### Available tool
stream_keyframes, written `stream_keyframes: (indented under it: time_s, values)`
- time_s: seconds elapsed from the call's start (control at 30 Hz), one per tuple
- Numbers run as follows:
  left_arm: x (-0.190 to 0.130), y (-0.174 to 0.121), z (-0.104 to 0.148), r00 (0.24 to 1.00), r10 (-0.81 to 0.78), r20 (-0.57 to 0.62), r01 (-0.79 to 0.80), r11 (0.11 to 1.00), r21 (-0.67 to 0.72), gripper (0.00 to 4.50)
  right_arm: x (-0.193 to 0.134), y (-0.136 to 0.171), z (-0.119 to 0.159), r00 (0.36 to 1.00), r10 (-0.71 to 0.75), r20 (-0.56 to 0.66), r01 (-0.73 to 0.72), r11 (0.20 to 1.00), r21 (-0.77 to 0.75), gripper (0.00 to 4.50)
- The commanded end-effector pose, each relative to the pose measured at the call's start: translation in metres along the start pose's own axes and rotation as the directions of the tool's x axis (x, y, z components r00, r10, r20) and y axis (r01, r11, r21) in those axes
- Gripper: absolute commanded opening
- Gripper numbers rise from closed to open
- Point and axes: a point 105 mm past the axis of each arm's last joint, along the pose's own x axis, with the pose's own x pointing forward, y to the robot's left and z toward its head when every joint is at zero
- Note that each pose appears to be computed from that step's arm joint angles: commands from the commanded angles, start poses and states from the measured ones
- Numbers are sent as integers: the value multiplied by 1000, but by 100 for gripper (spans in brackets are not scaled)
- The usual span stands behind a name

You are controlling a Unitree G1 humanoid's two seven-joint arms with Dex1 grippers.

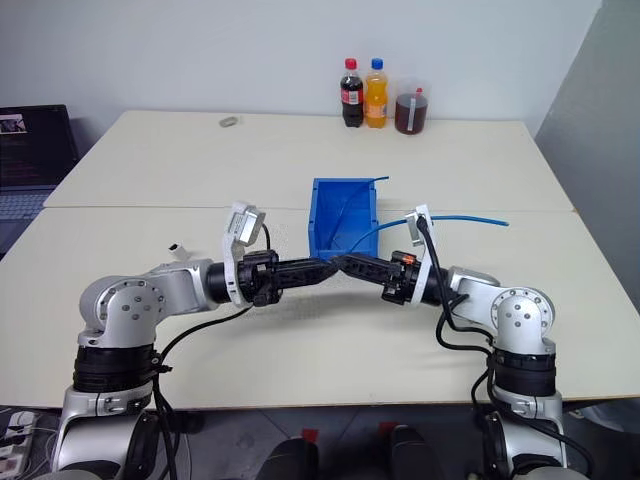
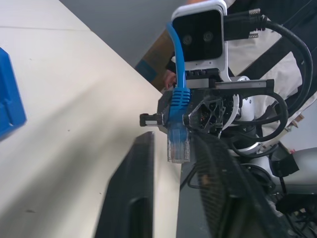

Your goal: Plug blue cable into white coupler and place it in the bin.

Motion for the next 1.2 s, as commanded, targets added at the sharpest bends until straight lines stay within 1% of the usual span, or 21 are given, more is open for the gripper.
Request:
stream_keyframes:
  time_s: [0.03, 0.17, 0.27, 0.37, 0.4, 0.5, 0.57, 0.63, 0.67, 0.7, 0.73, 0.77, 0.8, 0.83, 0.87, 0.9, 0.93, 0.97, 1.07, 1.17, 1.2]
  values:
    - [-4, -5, 10, 1000, -5, 24, 4, 999, 48, 221, 2, 7, 9, 999, 30, 22, -30, 999, -29, 22]
    - [-9, -9, 7, 1000, -11, 12, 10, 999, 53, 296, 0, 3, 13, 1000, 9, 24, -8, 999, -43, 22]
    - [-15, -11, 6, 1000, -1, 6, 0, 998, 60, 369, -3, -2, 18, 999, -13, 29, 15, 998, -55, 22]
    - [-24, -14, 4, 1000, 14, 4, -14, 998, 66, 432, -6, -7, 24, 999, -28, 35, 30, 998, -57, 22]
    - [-27, -16, 4, 1000, 18, 4, -18, 997, 68, 445, -6, -9, 24, 999, -29, 33, 31, 998, -59, 22]
    - [-37, -19, 8, 998, 53, 31, -55, 995, 84, 445, -6, -10, 24, 999, -26, 23, 27, 998, -64, 22]
    - [-43, -18, 10, 992, 109, 58, -114, 988, 104, 445, -6, -11, 23, 1000, -24, 17, 25, 997, -69, 22]
    - [-51, -13, 8, 976, 211, 55, -218, 959, 183, 445, -7, -14, 24, 999, -32, 17, 33, 997, -71, 22]
    - [-56, -5, 8, 951, 302, 68, -309, 919, 243, 445, -8, -15, 24, 999, -37, 16, 39, 996, -76, 22]
    - [-70, 16, 8, 872, 478, 104, -485, 815, 317, 445, -9, -17, 24, 999, -45, 14, 46, 995, -84, 22]
    - [-82, 29, 9, 801, 583, 136, -587, 722, 366, 445, -10, -18, 24, 999, -50, 11, 51, 995, -90, 22]
    - [-99, 43, 9, 701, 692, 173, -689, 594, 416, 445, -11, -19, 24, 999, -53, 10, 54, 994, -94, 22]
    - [-118, 54, 7, 588, 778, 221, -780, 473, 409, 445, -12, -20, 24, 998, -58, 8, 58, 993, -100, 22]
    - [-133, 61, 4, 486, 834, 263, -842, 366, 396, 445, -13, -20, 24, 998, -60, 7, 60, 993, -103, 22]
    - [-150, 68, 2, 365, 880, 305, -895, 241, 374, 445, -14, -21, 24, 998, -62, 7, 62, 993, -103, 22]
    - [-159, 71, 0, 290, 898, 332, -919, 165, 357, 445, -15, -22, 24, 998, -62, 7, 63, 993, -104, 22]
    - [-163, 74, -3, 244, 907, 343, -934, 125, 334, 445, -15, -22, 25, 998, -62, 6, 63, 993, -105, 22]
    - [-167, 78, -8, 166, 920, 354, -954, 59, 295, 445, -15, -23, 24, 998, -61, 0, 61, 993, -106, 22]
    - [-170, 89, -15, -4, 929, 371, -980, -78, 184, 445, -11, -24, 25, 998, -57, -18, 55, 992, -114, 22]
    - [-172, 100, -16, -148, 921, 360, -982, -180, 58, 445, -8, -25, 30, 998, -54, -22, 51, 991, -122, 22]
    - [-172, 103, -17, -174, 919, 353, -980, -197, 29, 445, -8, -25, 31, 998, -52, -23, 49, 991, -123, 22]
